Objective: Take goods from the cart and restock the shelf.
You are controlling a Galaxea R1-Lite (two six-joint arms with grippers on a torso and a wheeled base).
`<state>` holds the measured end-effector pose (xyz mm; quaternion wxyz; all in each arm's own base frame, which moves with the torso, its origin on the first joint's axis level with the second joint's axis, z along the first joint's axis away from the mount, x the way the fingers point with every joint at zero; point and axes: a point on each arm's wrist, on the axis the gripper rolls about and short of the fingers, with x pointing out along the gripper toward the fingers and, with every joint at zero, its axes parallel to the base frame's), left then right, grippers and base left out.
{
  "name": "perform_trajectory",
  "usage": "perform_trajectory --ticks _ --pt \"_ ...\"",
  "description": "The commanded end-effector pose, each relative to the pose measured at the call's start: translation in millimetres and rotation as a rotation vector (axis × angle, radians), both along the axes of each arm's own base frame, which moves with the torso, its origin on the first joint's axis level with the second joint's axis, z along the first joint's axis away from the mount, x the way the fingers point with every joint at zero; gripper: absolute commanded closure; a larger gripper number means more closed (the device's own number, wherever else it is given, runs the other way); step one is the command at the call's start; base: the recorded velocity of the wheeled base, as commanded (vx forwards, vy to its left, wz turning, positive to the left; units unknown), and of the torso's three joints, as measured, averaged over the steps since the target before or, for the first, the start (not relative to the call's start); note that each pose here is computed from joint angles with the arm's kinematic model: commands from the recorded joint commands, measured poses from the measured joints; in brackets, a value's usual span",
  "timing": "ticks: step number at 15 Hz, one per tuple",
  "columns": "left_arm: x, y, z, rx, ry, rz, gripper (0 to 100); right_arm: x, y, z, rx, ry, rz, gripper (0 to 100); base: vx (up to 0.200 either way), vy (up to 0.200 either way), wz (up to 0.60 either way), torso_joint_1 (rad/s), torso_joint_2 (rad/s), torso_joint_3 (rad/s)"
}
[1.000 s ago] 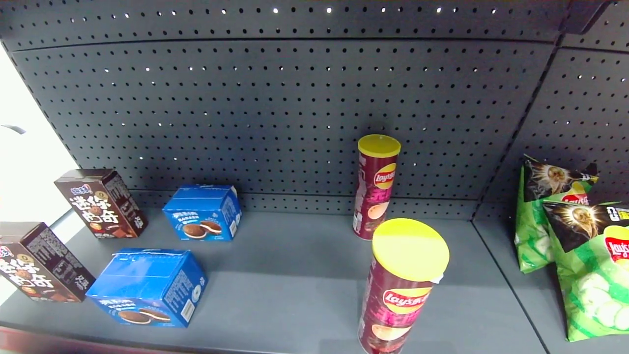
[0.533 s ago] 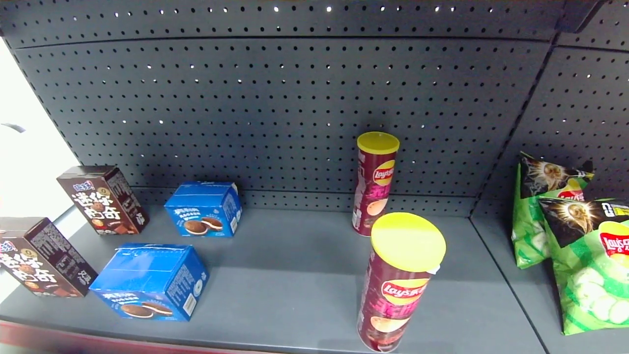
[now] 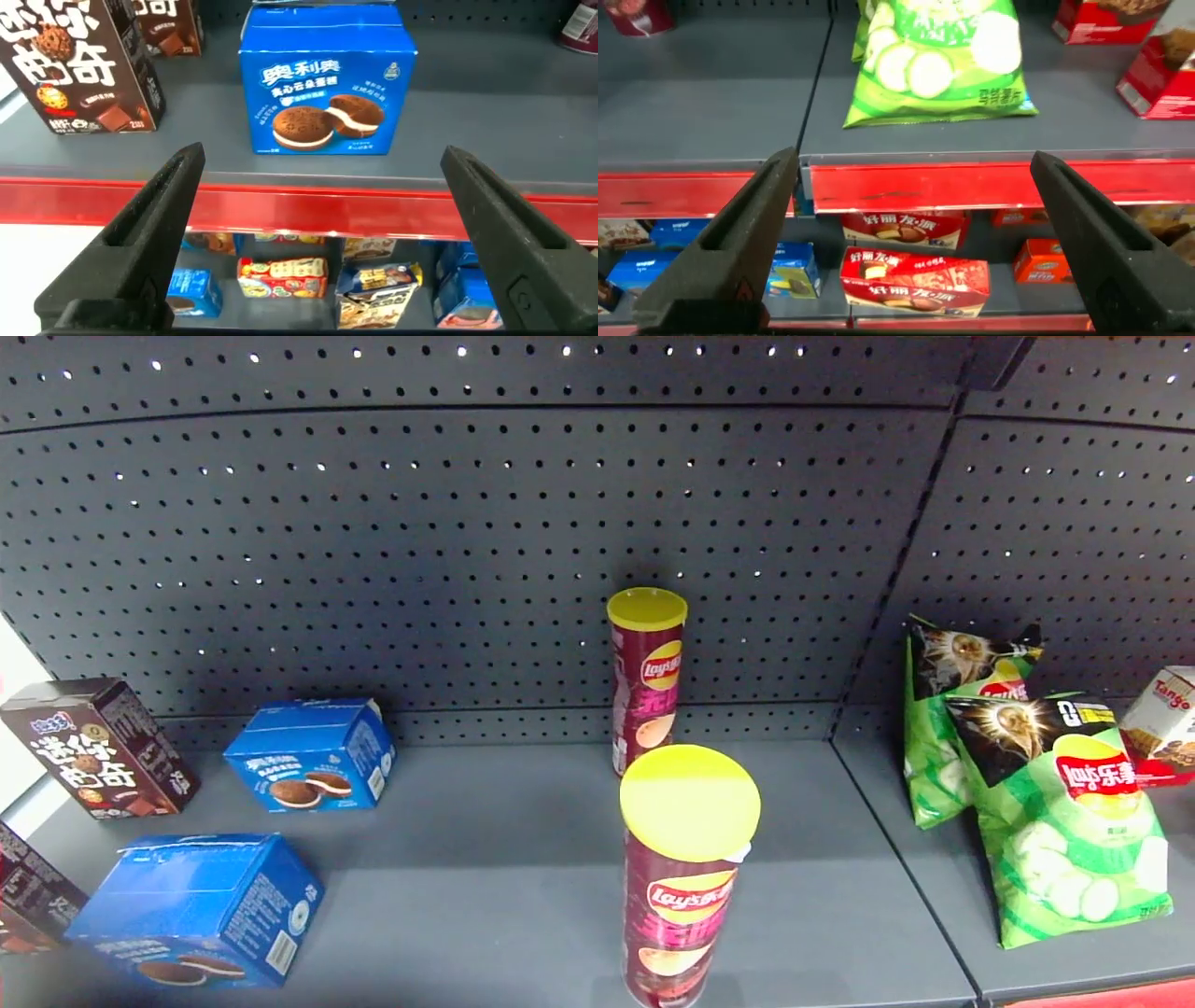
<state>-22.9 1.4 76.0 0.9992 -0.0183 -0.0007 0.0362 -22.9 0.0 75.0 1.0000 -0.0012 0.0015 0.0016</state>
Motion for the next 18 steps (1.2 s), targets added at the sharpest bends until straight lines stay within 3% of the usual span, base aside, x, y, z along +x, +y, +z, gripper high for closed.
perform_trajectory --ticks 1,5,7,18 --pt "0.0 0.0 -0.1 0.0 0.0 0.001 0 0.1 0.0 0.0 0.001 0.002 0.001 0 0.0 0.0 0.0 0.0 0.0 0.0" --pt "0.0 0.2 -0.1 -0.003 0.0 0.007 0 0.1 0.0 0.0 -0.001 0.002 0.001 0 0.0 0.0 0.0 0.0 0.0 0.0" --pt "0.0 0.1 -0.1 -0.002 0.0 0.006 0 0.1 0.0 0.2 -0.001 0.0 0.0 0 0.0 0.0 0.6 0.002 0.0 0.002" --pt "0.0 0.1 -0.1 -0.003 0.0 0.006 0 0.1 0.0 0.0 0.001 0.002 0.001 0 0.0 0.0 0.0 0.0 0.0 0.0"
